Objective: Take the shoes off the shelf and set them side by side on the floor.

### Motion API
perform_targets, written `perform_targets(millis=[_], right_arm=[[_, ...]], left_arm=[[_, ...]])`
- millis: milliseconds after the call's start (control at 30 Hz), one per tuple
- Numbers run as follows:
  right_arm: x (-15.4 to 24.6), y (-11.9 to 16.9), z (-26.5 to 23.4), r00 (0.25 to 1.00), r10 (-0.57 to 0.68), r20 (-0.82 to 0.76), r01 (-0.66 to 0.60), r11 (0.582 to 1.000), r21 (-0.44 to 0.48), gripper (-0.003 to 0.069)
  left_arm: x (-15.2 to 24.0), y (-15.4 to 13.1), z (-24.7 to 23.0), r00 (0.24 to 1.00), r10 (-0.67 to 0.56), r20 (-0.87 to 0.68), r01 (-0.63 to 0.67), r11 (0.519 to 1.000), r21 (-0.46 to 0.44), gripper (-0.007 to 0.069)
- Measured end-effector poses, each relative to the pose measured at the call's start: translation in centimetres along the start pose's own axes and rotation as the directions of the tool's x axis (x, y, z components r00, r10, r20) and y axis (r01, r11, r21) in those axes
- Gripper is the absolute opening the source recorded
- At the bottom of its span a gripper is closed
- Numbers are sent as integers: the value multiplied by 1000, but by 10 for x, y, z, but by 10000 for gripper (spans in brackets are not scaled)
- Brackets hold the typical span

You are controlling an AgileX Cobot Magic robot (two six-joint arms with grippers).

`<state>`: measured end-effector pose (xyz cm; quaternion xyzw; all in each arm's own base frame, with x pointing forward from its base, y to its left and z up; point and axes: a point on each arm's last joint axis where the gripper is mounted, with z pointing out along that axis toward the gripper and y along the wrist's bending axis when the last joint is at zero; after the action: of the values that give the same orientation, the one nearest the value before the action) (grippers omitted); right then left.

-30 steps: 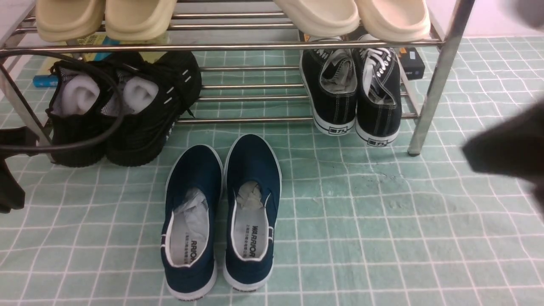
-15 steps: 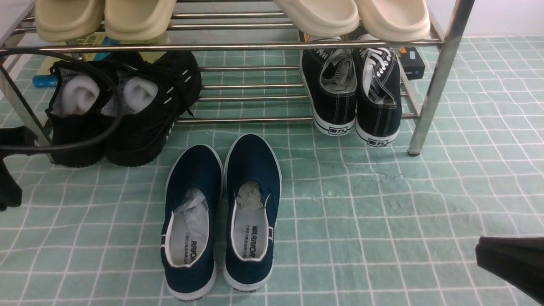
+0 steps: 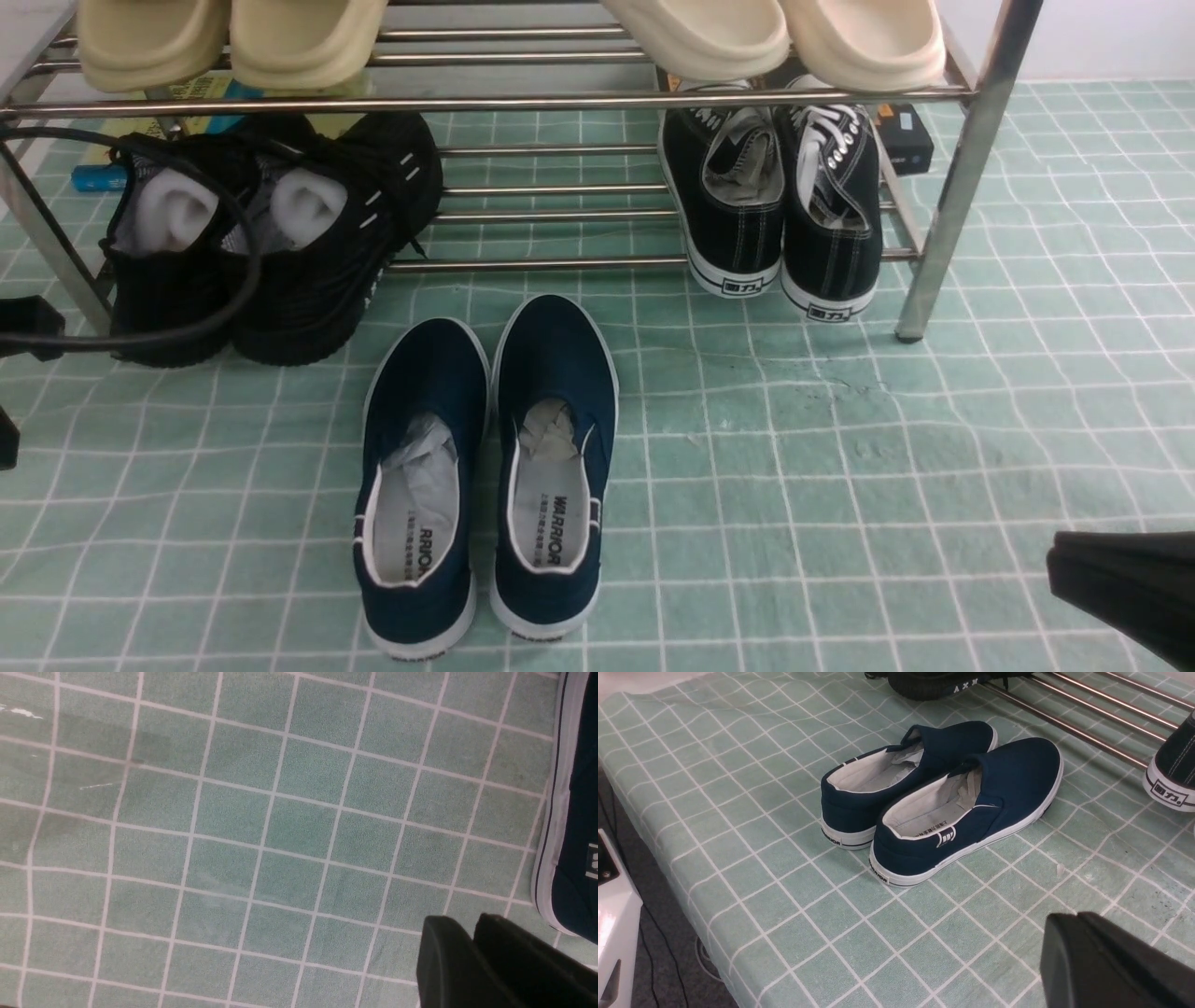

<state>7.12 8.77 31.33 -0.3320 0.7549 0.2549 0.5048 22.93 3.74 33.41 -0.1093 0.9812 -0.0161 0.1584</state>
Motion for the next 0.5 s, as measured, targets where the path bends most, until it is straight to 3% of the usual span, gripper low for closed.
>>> perform_targets(millis=[367,500], right_arm=[[11,-4,-10,999,12,41,-13,1000,28,3],[38,-21,-15,996,67,61,-77,979,189,3]], left_arm=[[0,2,0,1000,9,1,-9,1000,-26,125],[0,3,0,1000,12,0,-12,999,-35,127]])
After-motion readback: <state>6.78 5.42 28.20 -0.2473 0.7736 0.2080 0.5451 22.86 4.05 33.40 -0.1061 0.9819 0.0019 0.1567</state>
